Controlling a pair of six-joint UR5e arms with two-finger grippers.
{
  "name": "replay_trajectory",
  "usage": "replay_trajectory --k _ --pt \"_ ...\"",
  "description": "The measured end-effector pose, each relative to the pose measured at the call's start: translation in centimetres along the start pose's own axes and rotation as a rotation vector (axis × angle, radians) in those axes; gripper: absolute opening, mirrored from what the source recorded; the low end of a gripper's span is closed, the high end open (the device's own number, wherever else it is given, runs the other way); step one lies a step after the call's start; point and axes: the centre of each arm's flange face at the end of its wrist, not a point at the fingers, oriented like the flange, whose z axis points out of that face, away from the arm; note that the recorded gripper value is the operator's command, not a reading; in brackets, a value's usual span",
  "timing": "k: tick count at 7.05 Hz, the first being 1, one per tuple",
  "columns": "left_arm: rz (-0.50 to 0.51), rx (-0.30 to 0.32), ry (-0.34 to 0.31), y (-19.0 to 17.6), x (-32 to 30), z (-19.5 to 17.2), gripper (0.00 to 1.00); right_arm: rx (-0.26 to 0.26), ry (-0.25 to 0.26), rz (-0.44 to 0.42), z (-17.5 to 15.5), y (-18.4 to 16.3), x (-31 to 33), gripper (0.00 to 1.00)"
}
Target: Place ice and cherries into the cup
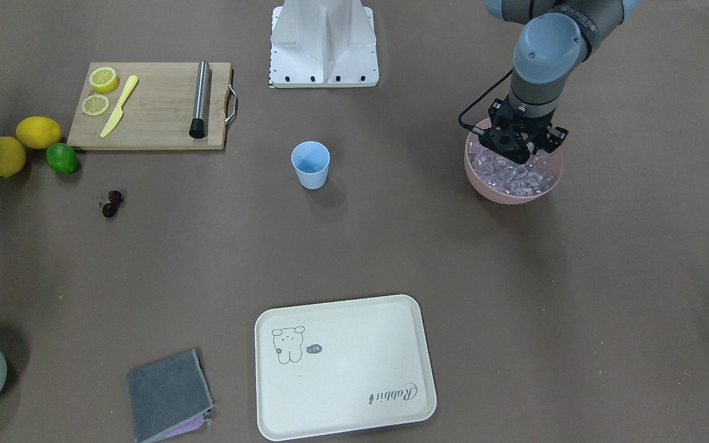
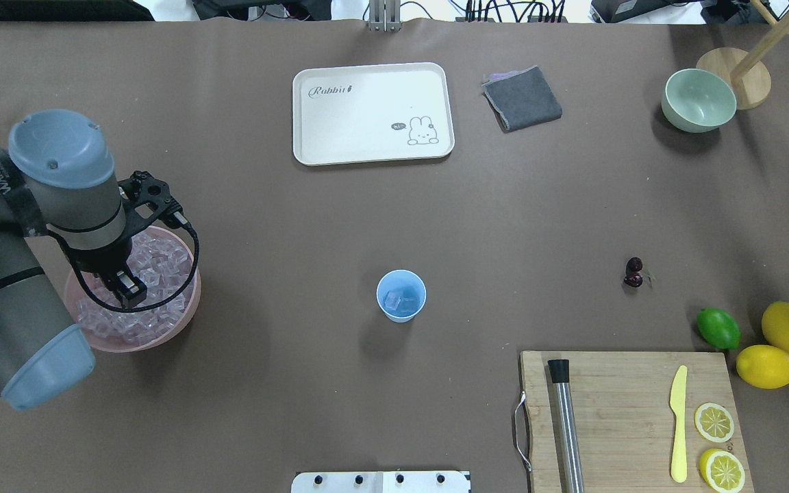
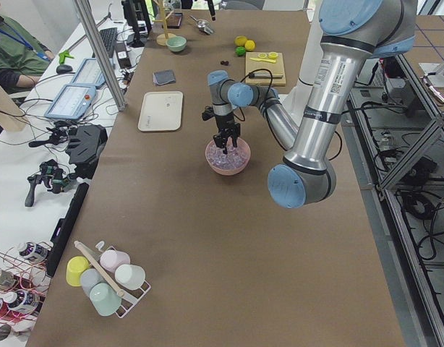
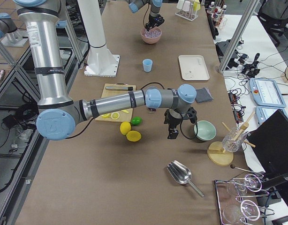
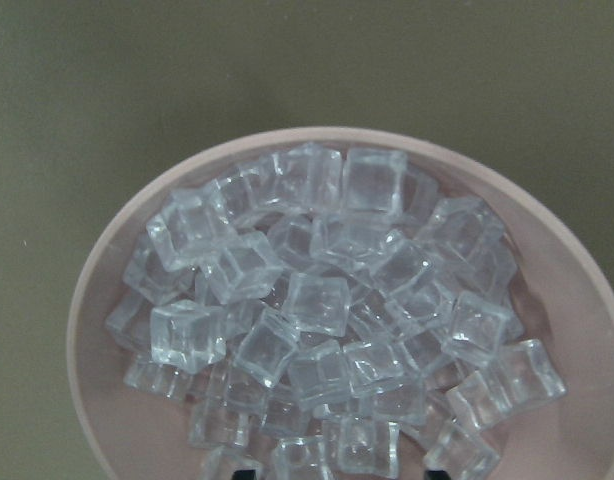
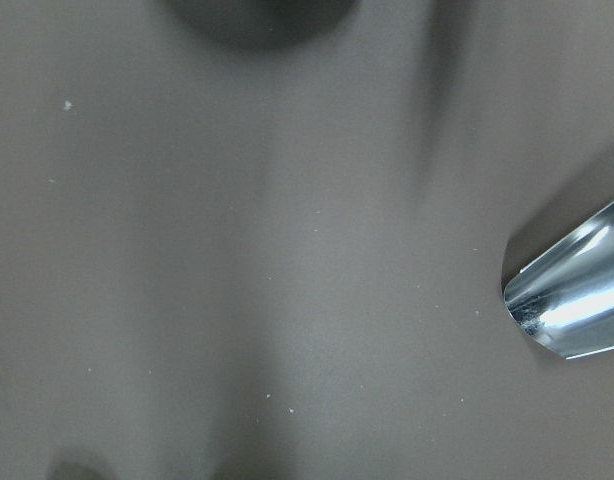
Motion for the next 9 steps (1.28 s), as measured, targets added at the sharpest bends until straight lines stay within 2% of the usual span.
replay_trajectory --k 1,2,3,6,9 --pt "0.139 -0.008 -0.003 0.0 -0.4 0.5 0.87 -0.002 0.0 0.0 0.1 0.0 0.0 1.0" --pt "0.222 -0.006 -0.004 0.0 -0.7 1.0 0.97 -0.003 0.0 -0.001 0.2 -0.1 0.0 1.0" --pt "0.267 0.008 -0.008 0.4 -1.2 2.1 0.97 -0.005 0.0 -0.002 0.2 -0.1 -0.1 1.0" --pt "0.31 0.053 -0.017 2.1 -1.9 4.2 0.97 -0.008 0.0 -0.004 0.4 -0.1 -0.2 1.0" --pt "0.31 0.045 -0.018 2.4 -1.9 4.8 0.98 -0.01 0.0 -0.006 0.5 -0.1 -0.3 1.0"
